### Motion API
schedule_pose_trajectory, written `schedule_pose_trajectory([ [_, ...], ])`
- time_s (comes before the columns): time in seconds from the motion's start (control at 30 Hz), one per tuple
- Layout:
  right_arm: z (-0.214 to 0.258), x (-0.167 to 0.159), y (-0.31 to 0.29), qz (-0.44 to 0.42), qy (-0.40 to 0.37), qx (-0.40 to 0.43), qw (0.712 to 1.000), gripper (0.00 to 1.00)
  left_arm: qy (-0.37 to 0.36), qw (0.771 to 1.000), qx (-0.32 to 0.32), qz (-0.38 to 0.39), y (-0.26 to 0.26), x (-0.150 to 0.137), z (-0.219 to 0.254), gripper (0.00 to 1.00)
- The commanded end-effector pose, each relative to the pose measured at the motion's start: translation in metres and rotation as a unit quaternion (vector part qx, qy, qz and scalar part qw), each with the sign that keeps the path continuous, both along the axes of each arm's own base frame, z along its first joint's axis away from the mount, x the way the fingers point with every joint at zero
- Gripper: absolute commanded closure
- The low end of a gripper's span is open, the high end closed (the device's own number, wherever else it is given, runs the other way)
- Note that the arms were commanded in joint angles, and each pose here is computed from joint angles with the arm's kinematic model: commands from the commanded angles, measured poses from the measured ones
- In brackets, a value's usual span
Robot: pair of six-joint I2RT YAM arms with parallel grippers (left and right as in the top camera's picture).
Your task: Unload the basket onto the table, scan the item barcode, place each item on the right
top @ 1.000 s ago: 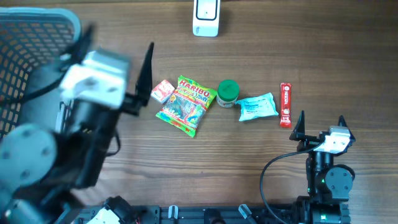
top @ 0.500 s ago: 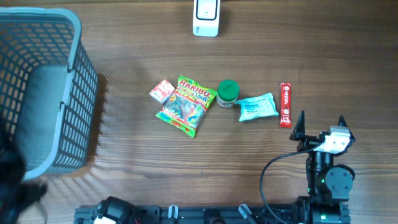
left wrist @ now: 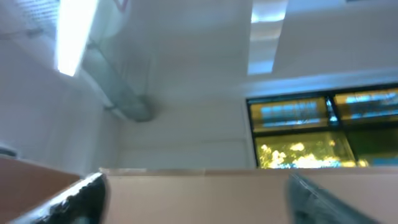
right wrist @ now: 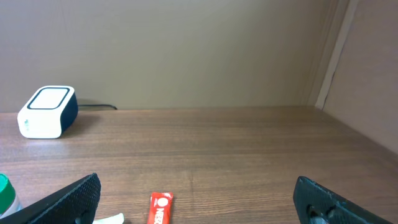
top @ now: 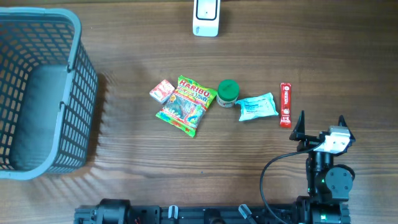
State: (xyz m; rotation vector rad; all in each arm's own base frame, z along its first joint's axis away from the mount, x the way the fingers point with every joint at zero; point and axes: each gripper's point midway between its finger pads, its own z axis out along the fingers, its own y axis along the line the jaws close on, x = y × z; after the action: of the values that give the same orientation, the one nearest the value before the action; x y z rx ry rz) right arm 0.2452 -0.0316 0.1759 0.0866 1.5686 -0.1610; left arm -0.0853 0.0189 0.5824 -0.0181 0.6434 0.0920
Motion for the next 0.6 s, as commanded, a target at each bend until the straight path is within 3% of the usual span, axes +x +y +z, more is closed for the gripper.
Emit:
schedule_pose_trajectory([
  [0.0,0.001,0.0,0.002,0.005,-0.003,-0.003,1.0,0.0,-0.025,0.999,0.0,0.019,-0.006,-0.003,-0.012,0.0],
  [0.13,0.003,0.001,0.008,0.024,-0.007,-0.001,1.0,0.0,-0.023,0.999,-0.024,-0.016,-0.007,0.021,-0.016,0.0],
  [0.17,0.004,0.002,0.02,0.059,-0.009,0.007,0.998,0.0,-0.016,0.999,-0.024,-0.016,-0.007,0.028,-0.019,0.0],
  [0.23,0.008,-0.001,0.057,0.167,-0.015,0.105,0.98,0.0,0.003,1.0,-0.025,-0.015,-0.007,0.044,-0.026,0.0],
  [0.3,0.004,-0.009,0.088,0.252,0.013,0.213,0.944,0.0,0.042,0.998,-0.04,-0.024,-0.005,0.062,-0.039,0.0],
  [0.4,0.008,-0.016,0.107,0.295,0.05,0.39,0.871,0.0,0.17,0.982,-0.069,-0.05,-0.007,0.106,-0.088,0.0],
  [0.47,0.035,-0.027,0.12,0.352,0.03,0.427,0.832,0.0,0.216,0.971,-0.081,-0.07,-0.01,0.128,-0.111,0.0],
  [0.5,0.067,-0.048,0.138,0.436,-0.003,0.385,0.813,0.0,0.239,0.965,-0.077,-0.079,-0.014,0.145,-0.125,0.0],
  [0.57,0.089,-0.065,0.15,0.472,0.016,0.385,0.793,0.01,0.28,0.953,-0.077,-0.091,-0.018,0.184,-0.156,0.0],
])
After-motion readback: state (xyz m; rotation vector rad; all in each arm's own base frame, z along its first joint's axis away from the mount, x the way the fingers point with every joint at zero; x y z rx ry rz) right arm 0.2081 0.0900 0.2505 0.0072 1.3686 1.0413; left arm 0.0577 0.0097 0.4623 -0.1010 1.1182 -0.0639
